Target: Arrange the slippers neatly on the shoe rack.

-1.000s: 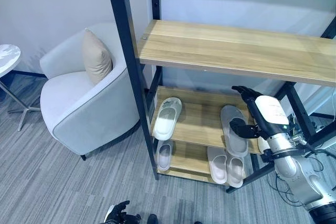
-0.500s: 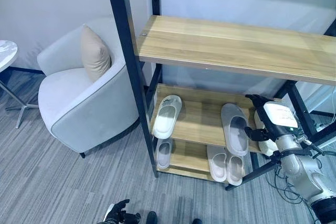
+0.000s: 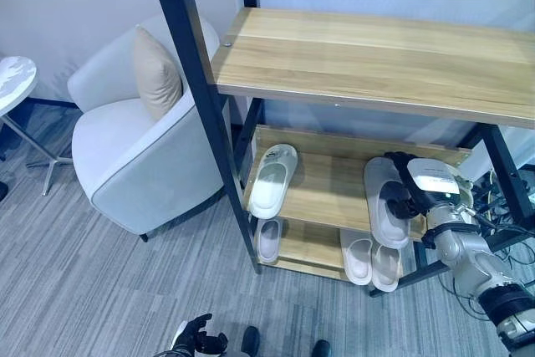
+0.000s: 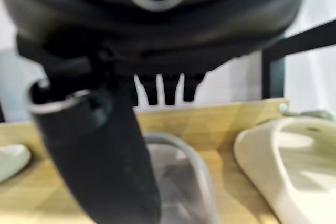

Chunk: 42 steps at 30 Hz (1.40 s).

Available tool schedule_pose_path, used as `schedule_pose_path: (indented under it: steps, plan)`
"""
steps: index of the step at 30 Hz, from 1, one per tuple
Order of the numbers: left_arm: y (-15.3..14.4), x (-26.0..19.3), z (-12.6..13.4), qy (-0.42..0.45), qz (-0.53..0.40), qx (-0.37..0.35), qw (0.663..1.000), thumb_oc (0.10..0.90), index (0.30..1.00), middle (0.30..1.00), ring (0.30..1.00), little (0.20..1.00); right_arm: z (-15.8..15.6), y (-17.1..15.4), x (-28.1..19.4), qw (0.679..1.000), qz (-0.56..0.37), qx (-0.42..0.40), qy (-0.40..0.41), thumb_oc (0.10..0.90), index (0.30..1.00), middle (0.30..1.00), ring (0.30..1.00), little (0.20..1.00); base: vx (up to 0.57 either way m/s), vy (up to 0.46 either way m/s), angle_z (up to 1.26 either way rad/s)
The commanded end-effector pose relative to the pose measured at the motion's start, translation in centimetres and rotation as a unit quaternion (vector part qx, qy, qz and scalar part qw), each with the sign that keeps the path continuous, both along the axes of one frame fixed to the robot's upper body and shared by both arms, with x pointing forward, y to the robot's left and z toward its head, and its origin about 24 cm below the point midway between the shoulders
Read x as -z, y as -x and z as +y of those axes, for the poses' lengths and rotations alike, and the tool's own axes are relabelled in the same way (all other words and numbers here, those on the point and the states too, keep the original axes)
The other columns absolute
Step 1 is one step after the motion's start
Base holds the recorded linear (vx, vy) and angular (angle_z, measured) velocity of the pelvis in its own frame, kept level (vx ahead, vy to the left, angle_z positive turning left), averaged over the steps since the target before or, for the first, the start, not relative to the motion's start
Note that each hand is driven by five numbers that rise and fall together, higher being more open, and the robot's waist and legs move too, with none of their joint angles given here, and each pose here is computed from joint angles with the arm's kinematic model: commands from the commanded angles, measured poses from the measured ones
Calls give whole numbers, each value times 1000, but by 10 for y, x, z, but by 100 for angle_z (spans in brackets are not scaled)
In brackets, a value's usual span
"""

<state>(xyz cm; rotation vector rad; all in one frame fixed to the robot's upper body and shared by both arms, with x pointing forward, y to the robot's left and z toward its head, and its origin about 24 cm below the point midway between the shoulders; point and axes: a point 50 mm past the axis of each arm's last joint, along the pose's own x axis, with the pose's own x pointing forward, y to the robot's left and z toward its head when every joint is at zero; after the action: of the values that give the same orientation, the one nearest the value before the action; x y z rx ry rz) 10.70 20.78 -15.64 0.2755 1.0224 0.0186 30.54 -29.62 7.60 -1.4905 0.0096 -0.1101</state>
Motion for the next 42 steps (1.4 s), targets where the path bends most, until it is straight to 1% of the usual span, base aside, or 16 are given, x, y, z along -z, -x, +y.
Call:
schedule_pose_path:
  steps: [1, 2, 3, 4, 5, 7, 8, 12, 17, 24, 25, 32, 36, 37, 39, 42]
  plan:
    - [43, 13, -7, -9, 81, 46, 996, 800, 900, 900, 900, 900, 1, -29, -64, 990, -134, 0, 44, 800, 900, 900, 900, 900, 14, -9, 6]
    - [43, 13, -7, -9, 82, 45, 996, 800, 900, 900, 900, 900, 0, -30, -63, 990, -132, 4, 46, 778, 867, 867, 867, 867, 10, -8, 5]
    - [44, 13, -7, -10, 82, 44, 996, 800, 900, 900, 900, 900, -1, -31, -62, 990, -130, 10, 48, 742, 813, 813, 813, 813, 11, -6, 4]
    - [43, 13, -7, -10, 82, 44, 996, 800, 900, 900, 900, 900, -1, -31, -61, 990, -128, 11, 51, 729, 794, 794, 794, 794, 10, -5, 3]
    - [44, 13, -7, -11, 82, 43, 996, 800, 900, 900, 900, 900, -2, -31, -58, 991, -126, 16, 51, 610, 615, 615, 615, 615, 10, -7, 5]
    - [45, 13, -6, -13, 83, 41, 996, 800, 900, 900, 900, 900, -3, -32, -55, 991, -120, 23, 50, 408, 312, 312, 312, 312, 7, -7, 6]
    - [45, 13, -5, -13, 82, 39, 996, 800, 900, 900, 900, 900, -3, -32, -52, 992, -116, 25, 48, 400, 300, 300, 300, 300, 8, -5, 9]
    - [47, 13, -3, -18, 89, 37, 995, 800, 900, 900, 900, 900, -6, -35, -46, 994, -87, 31, 53, 400, 300, 300, 300, 300, 0, -10, 15]
    - [47, 12, 2, -20, 90, 22, 995, 800, 900, 900, 900, 900, -10, -31, -45, 995, -79, 32, 47, 400, 300, 300, 300, 300, 0, -1, 1]
    - [50, 13, 3, -17, 97, 11, 995, 800, 900, 900, 900, 900, -5, -16, -48, 993, -113, 12, 10, 400, 300, 300, 300, 300, 4, 1, -1]
    - [50, 13, 1, -14, 98, 11, 995, 800, 900, 900, 900, 900, 1, -9, -52, 991, -135, -6, -3, 400, 300, 300, 300, 300, -10, 0, -4]
    - [53, 14, -3, -6, 101, 13, 995, 800, 900, 900, 900, 900, 30, 20, -69, 973, -202, -87, -70, 400, 300, 300, 300, 300, -5, 0, 0]
    - [53, 15, -6, 0, 100, 16, 995, 800, 900, 900, 900, 900, 53, 34, -74, 958, -221, -141, -119, 400, 300, 300, 300, 300, -38, 2, -8]
    - [53, 15, -6, 0, 100, 16, 995, 800, 900, 900, 900, 900, 53, 35, -74, 958, -221, -140, -119, 400, 300, 300, 300, 300, -45, 1, -23]
    - [51, 15, -8, 1, 99, 20, 995, 800, 900, 900, 900, 900, 75, 44, -75, 943, -217, -193, -164, 400, 300, 300, 300, 300, -50, -2, -14]
    - [48, 15, -10, 5, 94, 24, 995, 800, 900, 900, 900, 900, 92, 54, -75, 929, -202, -239, -196, 400, 300, 300, 300, 300, -44, 6, -11]
